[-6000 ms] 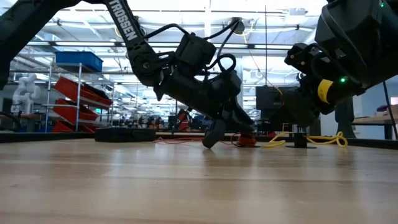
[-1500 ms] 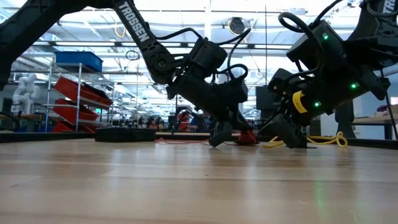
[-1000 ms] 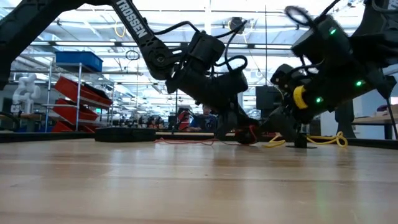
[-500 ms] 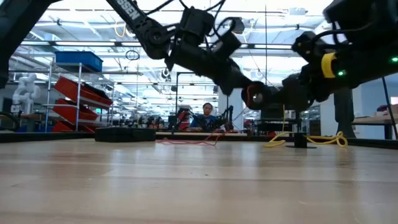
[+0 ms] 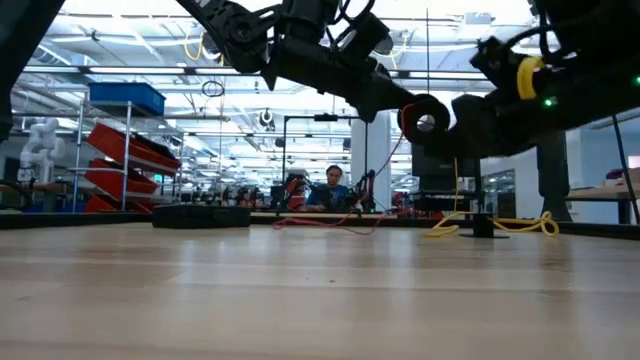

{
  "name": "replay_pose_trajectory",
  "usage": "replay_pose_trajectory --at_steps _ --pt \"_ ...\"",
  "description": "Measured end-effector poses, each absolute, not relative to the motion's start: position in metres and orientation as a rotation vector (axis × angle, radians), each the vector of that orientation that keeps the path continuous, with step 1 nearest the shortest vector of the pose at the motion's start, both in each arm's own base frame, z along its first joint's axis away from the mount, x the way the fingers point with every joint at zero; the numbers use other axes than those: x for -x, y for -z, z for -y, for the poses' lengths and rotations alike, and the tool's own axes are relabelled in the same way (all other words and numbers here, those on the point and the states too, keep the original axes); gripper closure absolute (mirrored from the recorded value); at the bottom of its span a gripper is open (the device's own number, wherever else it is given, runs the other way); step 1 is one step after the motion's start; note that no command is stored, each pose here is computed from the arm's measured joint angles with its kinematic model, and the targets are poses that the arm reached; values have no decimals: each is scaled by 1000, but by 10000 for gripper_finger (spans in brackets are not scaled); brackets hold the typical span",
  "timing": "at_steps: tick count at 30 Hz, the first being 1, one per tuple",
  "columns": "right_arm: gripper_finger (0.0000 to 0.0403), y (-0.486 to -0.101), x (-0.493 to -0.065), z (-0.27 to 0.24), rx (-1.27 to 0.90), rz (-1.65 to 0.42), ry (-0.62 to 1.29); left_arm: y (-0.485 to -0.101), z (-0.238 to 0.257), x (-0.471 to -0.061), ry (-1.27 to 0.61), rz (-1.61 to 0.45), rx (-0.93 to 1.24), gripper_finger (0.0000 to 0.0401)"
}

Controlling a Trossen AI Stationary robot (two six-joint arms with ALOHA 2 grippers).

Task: Coil cords
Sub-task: Coil the red wire onto the black spool

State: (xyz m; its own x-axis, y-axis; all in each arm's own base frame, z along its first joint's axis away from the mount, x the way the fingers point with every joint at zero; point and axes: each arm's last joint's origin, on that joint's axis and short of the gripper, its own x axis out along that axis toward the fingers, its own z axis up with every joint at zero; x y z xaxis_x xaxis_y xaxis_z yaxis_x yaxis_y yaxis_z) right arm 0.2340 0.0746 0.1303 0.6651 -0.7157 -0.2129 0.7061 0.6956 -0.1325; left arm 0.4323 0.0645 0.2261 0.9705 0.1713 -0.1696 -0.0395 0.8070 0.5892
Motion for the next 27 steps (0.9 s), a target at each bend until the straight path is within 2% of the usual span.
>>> replay_pose_trajectory --at_steps 10,27 --pt "300 -145 -248 -69 61 -228 645 -231 -50 -435 -101 -167 -664 400" --pt "300 -149 -253 -63 65 -202 636 -266 -24 -425 -67 -63 -689 400"
